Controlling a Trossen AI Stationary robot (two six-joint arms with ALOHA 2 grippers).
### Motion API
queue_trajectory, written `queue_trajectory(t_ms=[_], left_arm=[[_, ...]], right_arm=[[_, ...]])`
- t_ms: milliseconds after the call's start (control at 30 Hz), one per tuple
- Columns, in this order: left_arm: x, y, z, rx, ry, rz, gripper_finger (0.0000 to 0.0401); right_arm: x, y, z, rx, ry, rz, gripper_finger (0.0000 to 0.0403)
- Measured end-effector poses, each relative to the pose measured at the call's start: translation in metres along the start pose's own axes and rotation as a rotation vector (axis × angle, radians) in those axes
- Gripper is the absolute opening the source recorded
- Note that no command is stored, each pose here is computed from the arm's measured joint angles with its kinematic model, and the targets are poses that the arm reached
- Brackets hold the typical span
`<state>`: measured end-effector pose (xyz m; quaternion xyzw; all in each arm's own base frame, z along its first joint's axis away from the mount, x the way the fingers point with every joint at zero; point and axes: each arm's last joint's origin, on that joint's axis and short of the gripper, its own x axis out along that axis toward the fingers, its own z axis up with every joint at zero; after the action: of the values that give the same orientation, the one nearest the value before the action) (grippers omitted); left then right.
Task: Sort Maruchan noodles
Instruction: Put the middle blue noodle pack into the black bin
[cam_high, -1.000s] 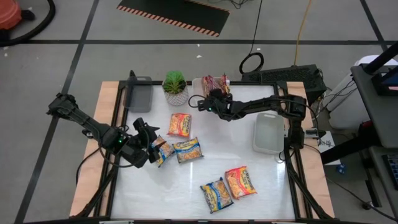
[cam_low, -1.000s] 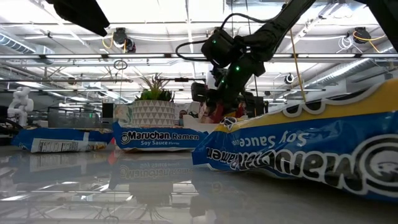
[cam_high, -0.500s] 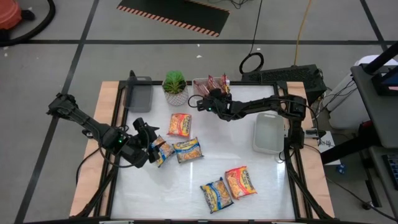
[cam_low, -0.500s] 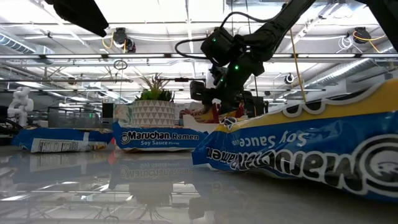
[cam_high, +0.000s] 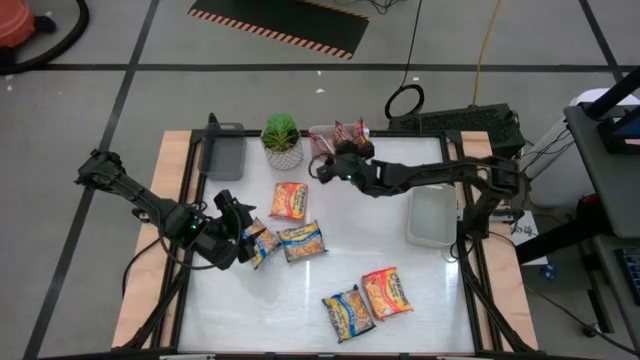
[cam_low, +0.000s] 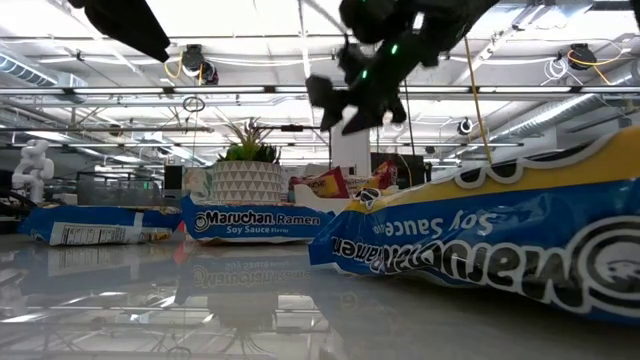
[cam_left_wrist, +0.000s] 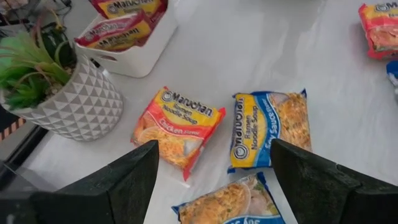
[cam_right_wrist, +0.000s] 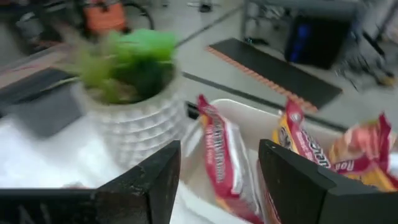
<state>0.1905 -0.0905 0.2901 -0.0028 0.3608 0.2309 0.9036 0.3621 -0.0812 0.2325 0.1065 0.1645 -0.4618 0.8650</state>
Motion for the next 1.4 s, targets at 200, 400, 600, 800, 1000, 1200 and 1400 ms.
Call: queue_trajectory(t_ms=[200,400,600,800,1000,1200,1400], left_arm=[[0.0,0.001,-0.002,0.01,0.024,0.004,0.0312],[-0.001,0.003,-0.005,0.02,0.054,0.007,0.0312],[-0.001,0.003,-0.006,0.014,0.067,0.007,0.0312],[-0.001,0.005,-0.008,0.024,0.085,0.02,0.0312],[0.0,0.006,-0.007,0.019,0.086,0.024,0.0312],[0.0,0.006,-0.007,0.017,0.086,0.024,0.0312],[-0.002,0.004,-0.008,-0.034,0.083,0.018,0.0312]], right_arm=[[-0.051,0.016,0.01,-0.148,0.007,0.175,0.021],[-0.094,0.041,-0.004,-0.254,0.082,0.432,0.021],[-0.122,0.066,-0.037,-0.347,0.159,0.612,0.021],[-0.127,0.082,-0.068,-0.402,0.234,0.658,0.021],[-0.122,0.088,-0.085,-0.316,0.417,0.791,0.021],[-0.118,0.088,-0.092,-0.334,0.44,0.769,0.0211],[-0.114,0.09,-0.108,-0.394,0.488,0.749,0.0232]])
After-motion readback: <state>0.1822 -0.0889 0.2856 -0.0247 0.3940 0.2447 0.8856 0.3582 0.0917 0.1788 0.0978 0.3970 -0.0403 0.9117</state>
